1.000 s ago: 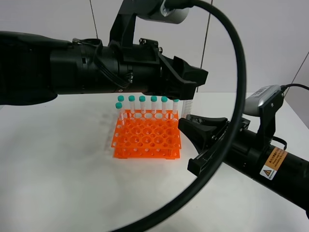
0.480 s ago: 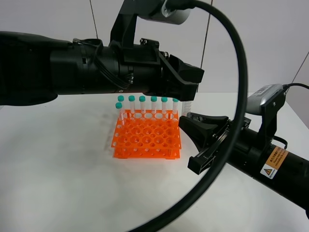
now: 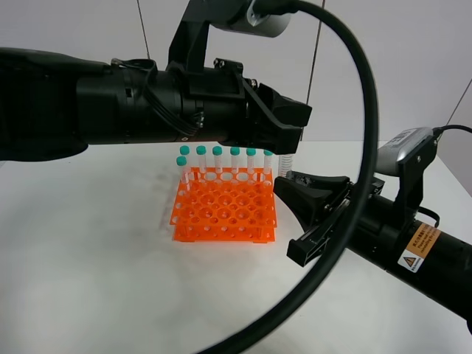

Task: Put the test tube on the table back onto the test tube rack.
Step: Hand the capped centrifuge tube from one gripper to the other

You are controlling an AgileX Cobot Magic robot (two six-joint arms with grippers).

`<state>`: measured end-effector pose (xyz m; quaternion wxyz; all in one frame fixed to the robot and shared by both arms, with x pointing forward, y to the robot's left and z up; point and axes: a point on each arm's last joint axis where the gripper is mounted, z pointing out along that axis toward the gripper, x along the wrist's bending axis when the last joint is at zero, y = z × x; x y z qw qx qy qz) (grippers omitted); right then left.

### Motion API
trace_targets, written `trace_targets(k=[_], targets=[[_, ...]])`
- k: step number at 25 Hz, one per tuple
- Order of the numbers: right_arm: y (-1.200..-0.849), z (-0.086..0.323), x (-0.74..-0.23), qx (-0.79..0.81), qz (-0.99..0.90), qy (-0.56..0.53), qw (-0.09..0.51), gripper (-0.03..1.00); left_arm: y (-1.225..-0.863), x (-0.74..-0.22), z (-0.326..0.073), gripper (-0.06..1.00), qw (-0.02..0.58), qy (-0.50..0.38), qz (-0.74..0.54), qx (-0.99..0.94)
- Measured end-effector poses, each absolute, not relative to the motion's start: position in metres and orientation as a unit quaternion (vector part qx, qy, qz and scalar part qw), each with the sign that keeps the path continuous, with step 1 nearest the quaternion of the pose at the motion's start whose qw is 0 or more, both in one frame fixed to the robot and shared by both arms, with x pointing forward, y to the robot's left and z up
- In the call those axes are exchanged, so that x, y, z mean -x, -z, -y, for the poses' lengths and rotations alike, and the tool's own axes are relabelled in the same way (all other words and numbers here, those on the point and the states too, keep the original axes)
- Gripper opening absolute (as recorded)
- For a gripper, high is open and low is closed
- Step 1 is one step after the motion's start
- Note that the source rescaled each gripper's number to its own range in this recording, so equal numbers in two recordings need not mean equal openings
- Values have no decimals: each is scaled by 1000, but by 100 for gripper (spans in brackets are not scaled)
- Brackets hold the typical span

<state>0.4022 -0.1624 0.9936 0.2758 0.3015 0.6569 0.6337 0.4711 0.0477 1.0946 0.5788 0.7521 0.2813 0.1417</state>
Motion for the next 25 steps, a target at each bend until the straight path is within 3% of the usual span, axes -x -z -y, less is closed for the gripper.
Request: trace_targets(k=[1, 3, 5, 7, 10, 25], targets=[[-994, 162, -402, -299, -657, -633, 278, 18, -1095, -471, -48, 0, 578, -143, -281, -752], [-994, 163, -402, -298, -656, -633, 282, 54, -1095, -471, -48, 0, 578, -143, -281, -752], [-994, 164, -403, -303, -654, -631, 287, 81, -1095, -471, -48, 0, 578, -144, -282, -752], [-994, 165, -405, -307, -652, -627, 296, 93, -1095, -471, -48, 0, 578, -144, -282, -752], [-994, 166, -406, -311, -650, -624, 303, 98, -1095, -471, -48, 0, 578, -144, -282, -752], [-976, 178, -411, -368, -698, -522, 324, 100, -1094, -475, -51, 0, 568, -163, -296, -750]])
